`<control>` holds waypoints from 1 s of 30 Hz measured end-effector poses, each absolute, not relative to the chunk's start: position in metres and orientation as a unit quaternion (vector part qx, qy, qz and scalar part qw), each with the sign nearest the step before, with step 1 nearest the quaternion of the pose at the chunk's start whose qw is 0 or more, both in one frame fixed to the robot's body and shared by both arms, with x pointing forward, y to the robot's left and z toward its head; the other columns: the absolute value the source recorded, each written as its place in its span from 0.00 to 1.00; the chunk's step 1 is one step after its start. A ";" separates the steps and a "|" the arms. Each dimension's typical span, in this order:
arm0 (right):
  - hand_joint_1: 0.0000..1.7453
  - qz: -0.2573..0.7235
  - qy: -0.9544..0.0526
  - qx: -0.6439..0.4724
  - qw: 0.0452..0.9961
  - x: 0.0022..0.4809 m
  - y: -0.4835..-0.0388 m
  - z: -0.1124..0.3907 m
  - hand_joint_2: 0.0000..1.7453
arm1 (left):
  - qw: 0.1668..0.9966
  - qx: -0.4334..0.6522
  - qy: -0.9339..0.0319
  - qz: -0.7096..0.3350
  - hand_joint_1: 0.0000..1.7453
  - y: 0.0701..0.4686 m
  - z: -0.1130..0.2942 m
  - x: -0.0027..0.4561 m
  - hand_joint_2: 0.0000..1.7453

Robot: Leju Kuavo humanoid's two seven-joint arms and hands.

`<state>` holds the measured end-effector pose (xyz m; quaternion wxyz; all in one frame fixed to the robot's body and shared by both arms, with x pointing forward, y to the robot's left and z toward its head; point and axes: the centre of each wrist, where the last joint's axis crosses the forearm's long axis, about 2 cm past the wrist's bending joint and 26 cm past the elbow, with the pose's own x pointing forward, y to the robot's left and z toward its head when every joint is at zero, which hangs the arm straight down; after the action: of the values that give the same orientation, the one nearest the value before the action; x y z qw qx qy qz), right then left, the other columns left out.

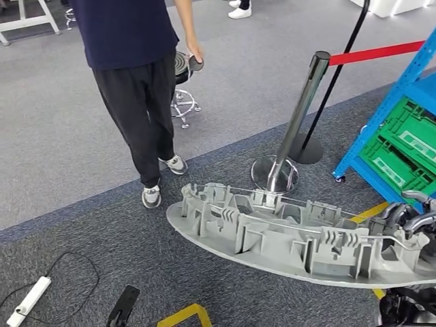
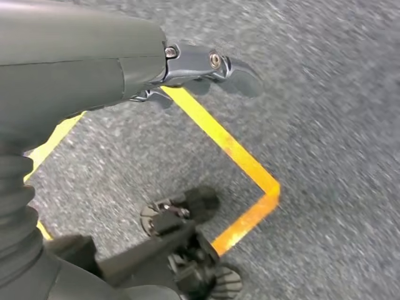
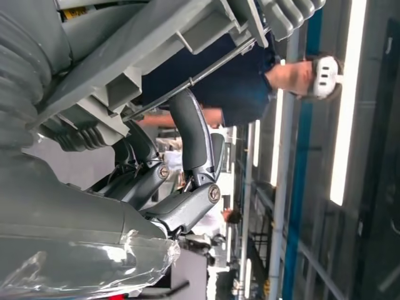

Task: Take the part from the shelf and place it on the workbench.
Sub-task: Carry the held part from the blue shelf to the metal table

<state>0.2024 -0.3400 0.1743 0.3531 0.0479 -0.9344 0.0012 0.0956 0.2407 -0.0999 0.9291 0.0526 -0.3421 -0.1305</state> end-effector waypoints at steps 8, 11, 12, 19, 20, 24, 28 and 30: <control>1.00 -0.003 -0.935 0.029 0.353 0.195 -0.346 0.175 1.00 | 0.936 0.054 -0.320 -0.136 0.00 0.241 -0.101 0.091 1.00; 1.00 -0.002 -0.937 0.026 0.348 0.193 -0.348 0.178 1.00 | 0.937 0.054 -0.317 -0.139 0.00 0.241 -0.101 0.090 1.00; 1.00 -0.002 -0.938 0.025 0.347 0.192 -0.348 0.179 1.00 | 0.937 0.054 -0.316 -0.139 0.00 0.241 -0.101 0.090 1.00; 1.00 -0.005 -0.940 0.027 0.340 0.194 -0.349 0.181 1.00 | 0.935 0.060 -0.321 -0.140 0.00 0.244 -0.100 0.095 1.00; 1.00 -0.005 -0.941 0.027 0.339 0.194 -0.349 0.181 1.00 | 0.934 0.061 -0.324 -0.140 0.00 0.245 -0.100 0.098 1.00; 1.00 -0.003 -0.943 0.031 0.332 0.199 -0.349 0.184 1.00 | 0.932 0.068 -0.331 -0.135 0.00 0.248 -0.099 0.101 1.00; 1.00 -0.001 -0.945 0.032 0.327 0.202 -0.349 0.187 1.00 | 0.929 0.073 -0.342 -0.121 0.00 0.250 -0.098 0.108 1.00; 1.00 -0.001 -0.945 0.031 0.326 0.203 -0.350 0.187 1.00 | 0.929 0.074 -0.349 -0.103 0.00 0.250 -0.098 0.108 1.00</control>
<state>0.2027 -0.3495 0.1869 0.3264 0.0314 -0.9447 -0.0010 0.1084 0.2503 -0.0977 0.9286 0.0744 -0.3486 -0.1032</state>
